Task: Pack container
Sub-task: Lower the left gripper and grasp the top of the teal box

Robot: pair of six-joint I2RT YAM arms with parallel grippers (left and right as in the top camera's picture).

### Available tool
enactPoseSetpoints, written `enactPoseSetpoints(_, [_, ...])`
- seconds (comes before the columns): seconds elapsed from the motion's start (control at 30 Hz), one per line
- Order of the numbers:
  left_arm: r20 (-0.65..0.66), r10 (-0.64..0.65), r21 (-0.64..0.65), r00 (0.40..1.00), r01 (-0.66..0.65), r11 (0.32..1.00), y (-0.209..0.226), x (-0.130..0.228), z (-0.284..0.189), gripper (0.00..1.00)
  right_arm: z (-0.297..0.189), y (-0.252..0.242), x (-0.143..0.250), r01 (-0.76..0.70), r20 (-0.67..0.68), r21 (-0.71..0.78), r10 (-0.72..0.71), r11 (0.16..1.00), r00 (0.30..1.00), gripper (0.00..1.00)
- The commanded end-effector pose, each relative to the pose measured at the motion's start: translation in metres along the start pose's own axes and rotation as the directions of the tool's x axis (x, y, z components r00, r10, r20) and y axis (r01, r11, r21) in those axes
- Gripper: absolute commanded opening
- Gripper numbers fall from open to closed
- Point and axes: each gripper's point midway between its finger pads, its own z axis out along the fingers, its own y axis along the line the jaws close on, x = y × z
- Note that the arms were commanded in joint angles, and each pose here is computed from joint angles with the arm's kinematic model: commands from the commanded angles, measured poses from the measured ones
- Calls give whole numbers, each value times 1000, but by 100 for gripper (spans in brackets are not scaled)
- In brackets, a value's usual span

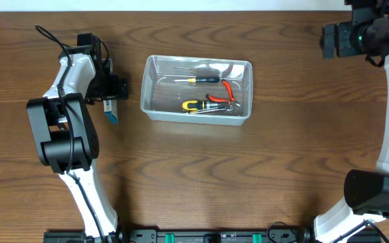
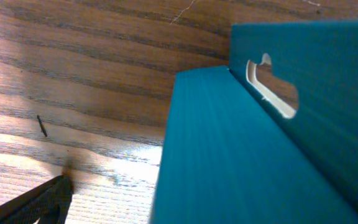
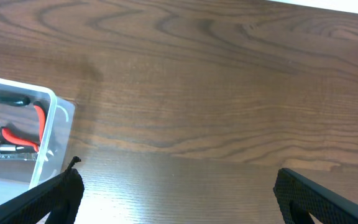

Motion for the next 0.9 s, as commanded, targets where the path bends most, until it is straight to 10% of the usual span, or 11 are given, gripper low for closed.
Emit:
enactPoseSetpoints(0.0, [-55,8,3,998,-8,1000,-1,15,16,98,-3,-1,-1,-23,11,-5,23,1000,1000,99])
enactPoseSetpoints(0.4, [-52,8,3,999,-8,1000,-1,15,16,100,-3,-1,-1,-23,12,-5,23,1000,1000,99])
enactPoseSetpoints(0.87, [-27,8,3,1000,-8,1000,-1,11,5,61,-3,-1,-1,-23,12,-5,23,1000,1000,99])
